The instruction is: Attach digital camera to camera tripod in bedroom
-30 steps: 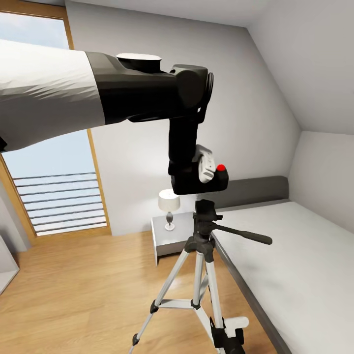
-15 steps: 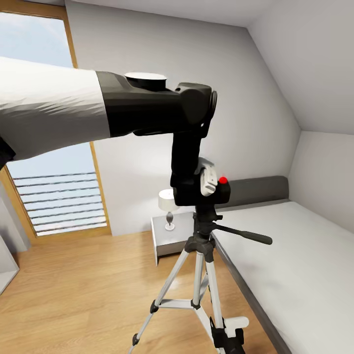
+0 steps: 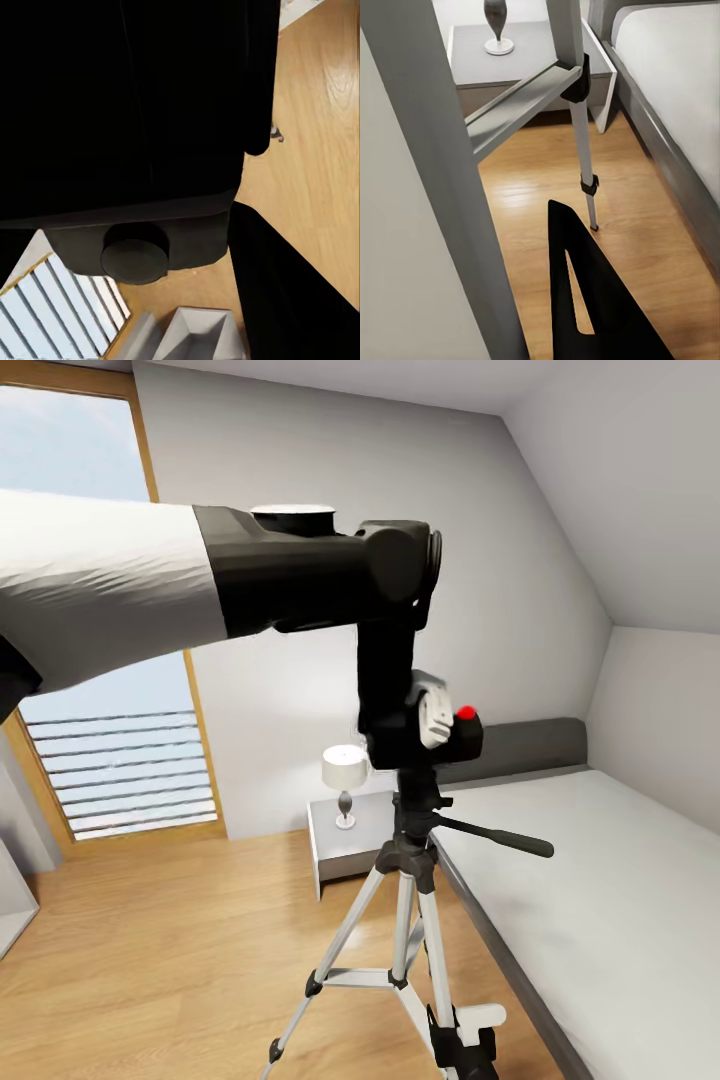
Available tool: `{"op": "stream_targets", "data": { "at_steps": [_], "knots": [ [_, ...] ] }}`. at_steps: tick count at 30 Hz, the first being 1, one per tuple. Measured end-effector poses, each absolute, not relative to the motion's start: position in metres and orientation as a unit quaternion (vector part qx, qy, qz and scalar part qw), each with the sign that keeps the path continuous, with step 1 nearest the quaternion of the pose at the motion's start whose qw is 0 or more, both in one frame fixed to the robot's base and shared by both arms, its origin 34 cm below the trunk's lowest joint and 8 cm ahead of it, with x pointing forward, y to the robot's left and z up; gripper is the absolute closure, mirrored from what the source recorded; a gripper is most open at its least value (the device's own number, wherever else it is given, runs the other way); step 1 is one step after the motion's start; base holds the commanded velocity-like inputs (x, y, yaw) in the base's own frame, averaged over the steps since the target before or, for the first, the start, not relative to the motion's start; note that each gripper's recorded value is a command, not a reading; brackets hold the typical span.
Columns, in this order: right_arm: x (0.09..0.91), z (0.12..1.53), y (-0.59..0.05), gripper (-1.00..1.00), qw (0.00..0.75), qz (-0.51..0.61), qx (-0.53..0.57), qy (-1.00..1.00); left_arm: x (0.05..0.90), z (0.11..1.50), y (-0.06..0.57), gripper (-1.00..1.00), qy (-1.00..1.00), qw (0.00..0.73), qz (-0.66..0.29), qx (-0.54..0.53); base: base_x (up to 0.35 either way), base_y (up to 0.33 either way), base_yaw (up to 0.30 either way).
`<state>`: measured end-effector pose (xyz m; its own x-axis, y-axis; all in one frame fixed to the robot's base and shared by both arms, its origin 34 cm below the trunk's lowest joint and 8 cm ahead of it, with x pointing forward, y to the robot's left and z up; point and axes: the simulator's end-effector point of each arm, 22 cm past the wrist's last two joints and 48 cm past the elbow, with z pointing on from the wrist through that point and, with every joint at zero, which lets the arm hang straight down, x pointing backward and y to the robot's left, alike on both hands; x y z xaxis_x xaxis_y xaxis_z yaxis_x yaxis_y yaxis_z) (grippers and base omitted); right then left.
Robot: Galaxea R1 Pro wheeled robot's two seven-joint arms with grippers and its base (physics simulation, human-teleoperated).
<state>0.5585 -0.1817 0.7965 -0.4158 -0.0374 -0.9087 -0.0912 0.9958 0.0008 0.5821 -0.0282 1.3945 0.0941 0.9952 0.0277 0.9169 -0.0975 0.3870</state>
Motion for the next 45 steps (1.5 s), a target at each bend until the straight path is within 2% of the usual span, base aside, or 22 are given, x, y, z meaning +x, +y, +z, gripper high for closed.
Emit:
{"op": "stream_targets", "data": {
  "at_steps": [6,19,29,39,45],
  "knots": [
    [0.559,0.797,-0.182,1.00,0.539,0.025,-0.038,0.841,0.576,1.408,-0.045,1.00,0.651,0.162,0.121,0.732,0.000,0.000,0.000],
    [0.559,0.797,-0.182,1.00,0.539,0.025,-0.039,0.841,0.574,1.402,-0.047,1.00,0.648,0.160,0.116,0.736,0.000,0.000,0.000],
    [0.559,0.797,-0.182,1.00,0.539,0.025,-0.039,0.841,0.618,1.421,-0.039,1.00,0.671,0.214,0.146,0.694,0.000,0.000,0.000],
    [0.559,0.797,-0.181,1.00,0.539,0.025,-0.040,0.841,0.653,1.420,-0.019,1.00,0.720,0.225,0.128,0.643,0.000,0.000,0.000],
    [0.559,0.797,-0.181,1.00,0.539,0.025,-0.040,0.841,0.676,1.425,-0.010,1.00,0.727,0.251,0.152,0.621,0.000,0.000,0.000]
  ]
}}
